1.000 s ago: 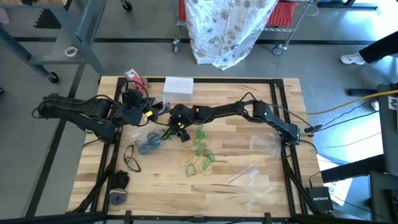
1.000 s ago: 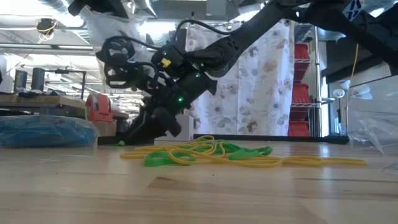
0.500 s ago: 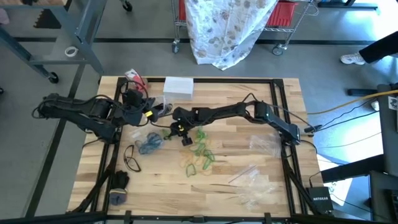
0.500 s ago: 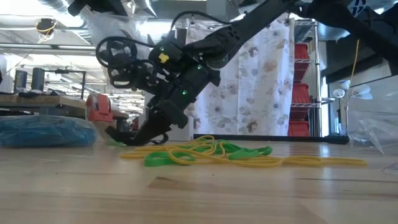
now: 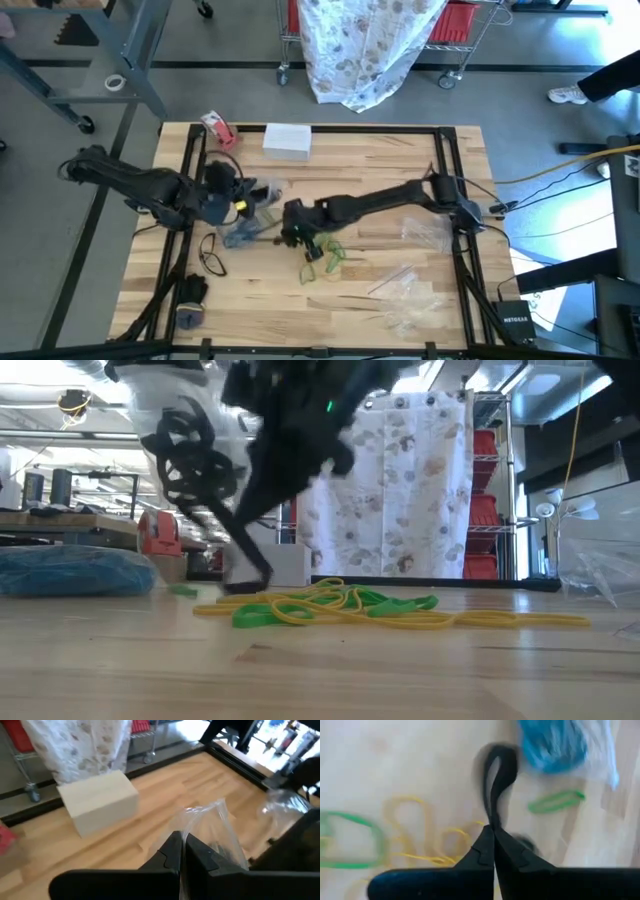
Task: Sort rubber bands
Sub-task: Put the black rubber band into the transparent zip bag
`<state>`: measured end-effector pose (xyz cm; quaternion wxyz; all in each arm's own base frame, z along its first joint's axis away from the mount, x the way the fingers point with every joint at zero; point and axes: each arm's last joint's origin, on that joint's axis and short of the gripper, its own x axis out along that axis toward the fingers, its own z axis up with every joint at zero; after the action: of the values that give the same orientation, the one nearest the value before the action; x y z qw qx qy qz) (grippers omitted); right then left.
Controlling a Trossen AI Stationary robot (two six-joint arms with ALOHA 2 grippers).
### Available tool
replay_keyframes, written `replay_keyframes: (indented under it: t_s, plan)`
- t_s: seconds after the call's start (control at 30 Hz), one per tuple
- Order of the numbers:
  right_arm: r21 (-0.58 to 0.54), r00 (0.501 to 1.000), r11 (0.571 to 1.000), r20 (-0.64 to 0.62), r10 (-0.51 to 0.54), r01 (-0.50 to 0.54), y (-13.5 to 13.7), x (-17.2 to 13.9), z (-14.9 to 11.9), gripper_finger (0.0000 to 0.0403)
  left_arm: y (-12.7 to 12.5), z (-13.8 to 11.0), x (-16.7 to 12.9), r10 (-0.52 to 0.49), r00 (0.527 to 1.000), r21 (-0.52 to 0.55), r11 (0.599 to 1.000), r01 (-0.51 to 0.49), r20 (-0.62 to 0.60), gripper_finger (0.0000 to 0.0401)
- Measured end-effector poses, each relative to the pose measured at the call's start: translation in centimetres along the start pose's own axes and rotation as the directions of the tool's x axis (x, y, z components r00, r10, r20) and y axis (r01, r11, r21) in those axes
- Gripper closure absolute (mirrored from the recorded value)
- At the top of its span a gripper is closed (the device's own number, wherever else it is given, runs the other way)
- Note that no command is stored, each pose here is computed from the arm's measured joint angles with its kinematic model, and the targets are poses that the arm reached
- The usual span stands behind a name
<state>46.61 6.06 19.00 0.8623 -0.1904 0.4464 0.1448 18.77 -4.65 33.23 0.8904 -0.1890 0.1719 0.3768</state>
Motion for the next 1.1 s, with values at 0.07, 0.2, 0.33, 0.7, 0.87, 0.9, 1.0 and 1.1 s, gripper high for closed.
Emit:
replay_keyframes:
  t_s: [0.07,0.2,0.33,0.7,0.87,0.9,1.0,1.1]
  plan:
    - [-0.008,1.0,1.0,0.022,0.016,-0.016,1.7,-1.1,1.0,0.0402,-0.8,-0.8,0.1,-0.014,1.0,0.021,1.0,0.014,-0.02,0.04]
    - [-0.032,0.996,0.999,0.082,0.024,-0.022,5.2,-4.7,3.1,0.0403,-2.7,-2.8,0.2,-0.038,0.998,0.036,0.999,0.04,-0.058,0.04]
    - [-0.078,0.99,0.997,0.138,-0.013,0.024,8.7,-8.5,4.7,0.0403,-4.9,-4.5,0.0,-0.109,0.991,0.025,0.993,0.111,-0.077,0.04]
    - [-0.016,0.922,0.993,0.372,-0.105,0.12,12.3,-14.0,7.3,0.0403,-9.2,-8.4,-0.1,-0.244,0.963,0.036,0.968,0.249,-0.111,0.04]
    - [0.043,0.902,0.985,0.396,-0.17,0.167,12.2,-14.2,7.7,0.0403,-9.9,-9.7,0.5,-0.245,0.957,0.03,0.967,0.252,-0.156,0.04]
    - [0.052,0.898,0.982,0.398,-0.186,0.18,12.1,-14.2,7.7,0.0403,-10.0,-10.0,0.5,-0.241,0.957,0.034,0.968,0.249,-0.16,0.04]
    - [0.068,0.879,0.974,0.421,-0.225,0.217,12.0,-14.4,8.0,0.0403,-10.3,-10.8,0.6,-0.236,0.956,0.055,0.967,0.249,-0.174,0.04]
    - [0.063,0.867,0.969,0.437,-0.241,0.238,11.8,-14.9,8.4,0.0403,-10.4,-11.1,0.6,-0.239,0.953,0.049,0.967,0.252,-0.186,0.04]
